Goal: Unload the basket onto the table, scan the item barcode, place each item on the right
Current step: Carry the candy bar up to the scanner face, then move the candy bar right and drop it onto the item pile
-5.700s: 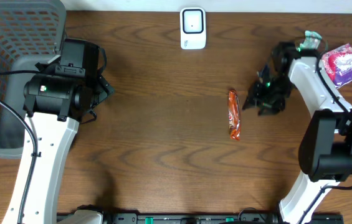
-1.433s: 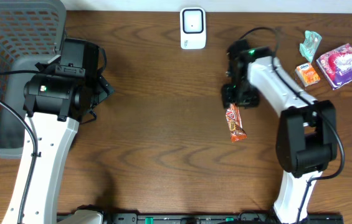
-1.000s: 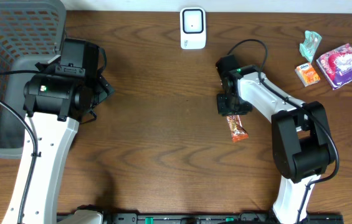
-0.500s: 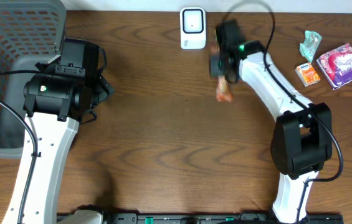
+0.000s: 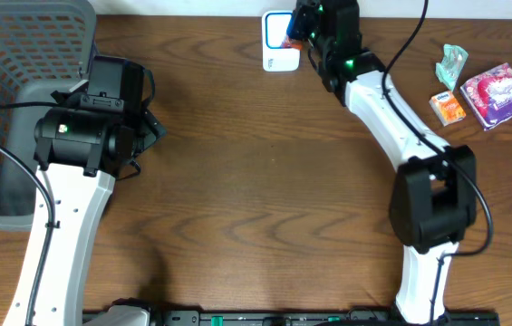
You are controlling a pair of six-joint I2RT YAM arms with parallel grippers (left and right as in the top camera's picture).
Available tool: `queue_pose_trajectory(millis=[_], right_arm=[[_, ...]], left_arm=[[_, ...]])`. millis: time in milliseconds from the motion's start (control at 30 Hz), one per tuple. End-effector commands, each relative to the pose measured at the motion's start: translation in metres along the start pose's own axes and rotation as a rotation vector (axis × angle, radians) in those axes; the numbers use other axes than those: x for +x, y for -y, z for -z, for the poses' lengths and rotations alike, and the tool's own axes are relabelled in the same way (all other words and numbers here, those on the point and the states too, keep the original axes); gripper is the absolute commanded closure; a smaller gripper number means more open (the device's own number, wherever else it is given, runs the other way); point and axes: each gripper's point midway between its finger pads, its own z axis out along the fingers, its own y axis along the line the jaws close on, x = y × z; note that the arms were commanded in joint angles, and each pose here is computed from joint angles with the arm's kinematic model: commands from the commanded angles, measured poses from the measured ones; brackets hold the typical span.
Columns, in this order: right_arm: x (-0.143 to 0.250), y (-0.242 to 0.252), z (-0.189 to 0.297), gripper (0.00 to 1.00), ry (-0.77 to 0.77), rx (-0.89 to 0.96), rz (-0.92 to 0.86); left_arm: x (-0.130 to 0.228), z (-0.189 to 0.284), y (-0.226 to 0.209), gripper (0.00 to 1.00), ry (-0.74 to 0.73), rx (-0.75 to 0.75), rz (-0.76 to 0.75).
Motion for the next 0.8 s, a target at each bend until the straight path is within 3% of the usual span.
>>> queue_pose_trajectory(millis=[0,200,400,533,767], right_arm=[[0.035,0.008,-0.027,0.99,-0.024,0.019,-0.083],[0.040,0.002,-0.042,0.99,-0.077,0.020,-0.067],[-0.016,0.011,-0.012,0.99,-0.072,0.140,0.079],[-0.059,0.079,0.037,0.99,-0.070,0.491,0.230],[-0.069,0.206,0.104,0.99,-0.243,0.958,0.418]], left_arm=[[-0.004,0.003,-0.004,0.02,0.021,-0.011,0.011],[-0.004,0.003,-0.004,0.02,0.021,-0.011,0.011],[-0.004,0.003,-0.004,0.02,0.021,-0.011,0.011],[-0.004,0.003,-0.004,0.02,0.021,-0.011,0.011],[-0.004,0.003,-0.004,0.02,0.021,-0.011,0.011]])
